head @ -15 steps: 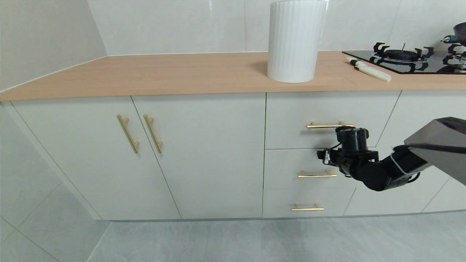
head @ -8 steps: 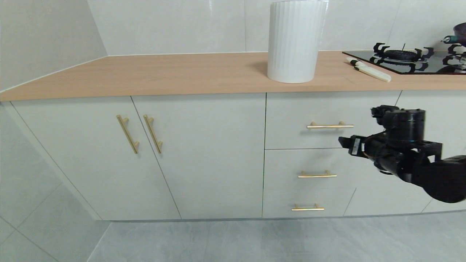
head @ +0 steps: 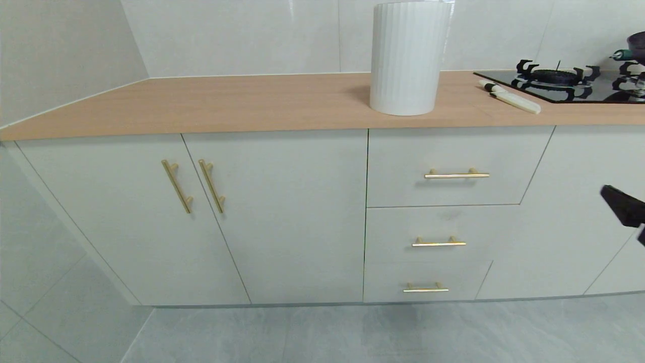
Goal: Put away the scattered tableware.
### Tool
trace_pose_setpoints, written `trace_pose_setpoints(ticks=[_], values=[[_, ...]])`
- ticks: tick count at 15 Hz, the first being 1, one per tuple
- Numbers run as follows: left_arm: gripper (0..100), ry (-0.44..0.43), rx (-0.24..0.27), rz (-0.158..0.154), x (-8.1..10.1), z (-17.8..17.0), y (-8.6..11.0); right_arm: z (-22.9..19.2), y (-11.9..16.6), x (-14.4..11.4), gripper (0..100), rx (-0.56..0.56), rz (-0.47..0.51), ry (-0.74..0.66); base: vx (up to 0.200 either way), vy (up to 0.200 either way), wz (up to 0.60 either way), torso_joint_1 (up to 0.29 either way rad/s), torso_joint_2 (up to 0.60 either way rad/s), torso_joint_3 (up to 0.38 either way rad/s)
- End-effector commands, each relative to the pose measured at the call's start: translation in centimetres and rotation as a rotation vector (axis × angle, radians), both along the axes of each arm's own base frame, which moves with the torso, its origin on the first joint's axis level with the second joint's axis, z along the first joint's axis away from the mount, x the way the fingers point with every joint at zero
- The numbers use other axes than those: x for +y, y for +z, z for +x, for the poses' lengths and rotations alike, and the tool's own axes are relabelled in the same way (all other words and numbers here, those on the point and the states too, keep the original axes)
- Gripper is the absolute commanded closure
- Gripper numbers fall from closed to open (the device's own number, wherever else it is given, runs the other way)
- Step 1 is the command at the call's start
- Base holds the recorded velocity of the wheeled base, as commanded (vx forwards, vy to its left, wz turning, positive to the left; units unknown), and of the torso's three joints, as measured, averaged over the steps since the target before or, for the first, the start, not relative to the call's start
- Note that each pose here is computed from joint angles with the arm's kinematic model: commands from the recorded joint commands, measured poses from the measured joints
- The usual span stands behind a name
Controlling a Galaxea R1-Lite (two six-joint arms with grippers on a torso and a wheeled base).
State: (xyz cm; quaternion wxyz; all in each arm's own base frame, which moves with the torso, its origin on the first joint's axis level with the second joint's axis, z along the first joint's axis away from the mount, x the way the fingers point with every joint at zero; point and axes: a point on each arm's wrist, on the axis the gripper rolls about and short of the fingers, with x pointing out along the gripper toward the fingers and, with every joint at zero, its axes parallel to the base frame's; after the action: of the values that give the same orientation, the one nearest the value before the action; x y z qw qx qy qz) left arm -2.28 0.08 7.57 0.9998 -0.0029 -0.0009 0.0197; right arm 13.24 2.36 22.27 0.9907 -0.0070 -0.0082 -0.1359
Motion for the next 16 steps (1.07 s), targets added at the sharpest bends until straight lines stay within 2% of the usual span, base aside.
trace_pose_setpoints(ticks=[1,3,6,8,10,11,12,14,16], values=[[0,0.001,0.0,0.0,0.0,0.0,0.0,-8.7,-1.7,-2.9,0,-0.062,-0.087,-0.214,0.0,0.0,0.0,0.0,0.0,0.0],[0,0.001,0.0,0.0,0.0,0.0,0.0,-12.2,-3.2,-3.6,0,-0.075,-0.09,-0.262,0.0,0.0,0.0,0.0,0.0,0.0],[0,0.001,0.0,0.0,0.0,0.0,0.0,-16.3,-7.3,-3.8,0,-0.113,-0.085,-0.307,0.0,0.0,0.0,0.0,0.0,0.0],[0,0.001,0.002,0.0,0.0,0.0,0.0,-17.9,-9.6,-3.7,0,-0.102,-0.095,-0.36,0.0,0.0,0.0,0.0,0.0,0.0],[0,0.001,0.002,0.0,0.0,0.0,0.0,-17.0,-11.3,-3.7,0,-0.077,-0.078,-0.355,0.0,0.0,0.0,0.0,0.0,0.0],[0,0.001,0.0,0.0,0.0,0.0,0.0,-16.4,-12.5,-3.6,0,-0.061,-0.084,-0.312,0.0,0.0,0.0,0.0,0.0,0.0],[0,0.001,0.002,0.0,0.0,0.0,0.0,-15.8,-13.7,-3.3,0,-0.044,-0.084,-0.19,0.0,0.0,0.0,0.0,0.0,0.0],[0,0.001,0.0,0.0,0.0,0.0,0.0,-15.6,-14.1,-2.9,0,-0.056,0.037,0.039,0.0,0.0,0.0,0.0,0.0,0.0],[0,0.001,0.0,0.0,0.0,0.0,0.0,-15.5,-14.2,-2.5,0,-0.044,0.043,0.194,0.0,0.0,0.0,0.0,0.0,0.0]])
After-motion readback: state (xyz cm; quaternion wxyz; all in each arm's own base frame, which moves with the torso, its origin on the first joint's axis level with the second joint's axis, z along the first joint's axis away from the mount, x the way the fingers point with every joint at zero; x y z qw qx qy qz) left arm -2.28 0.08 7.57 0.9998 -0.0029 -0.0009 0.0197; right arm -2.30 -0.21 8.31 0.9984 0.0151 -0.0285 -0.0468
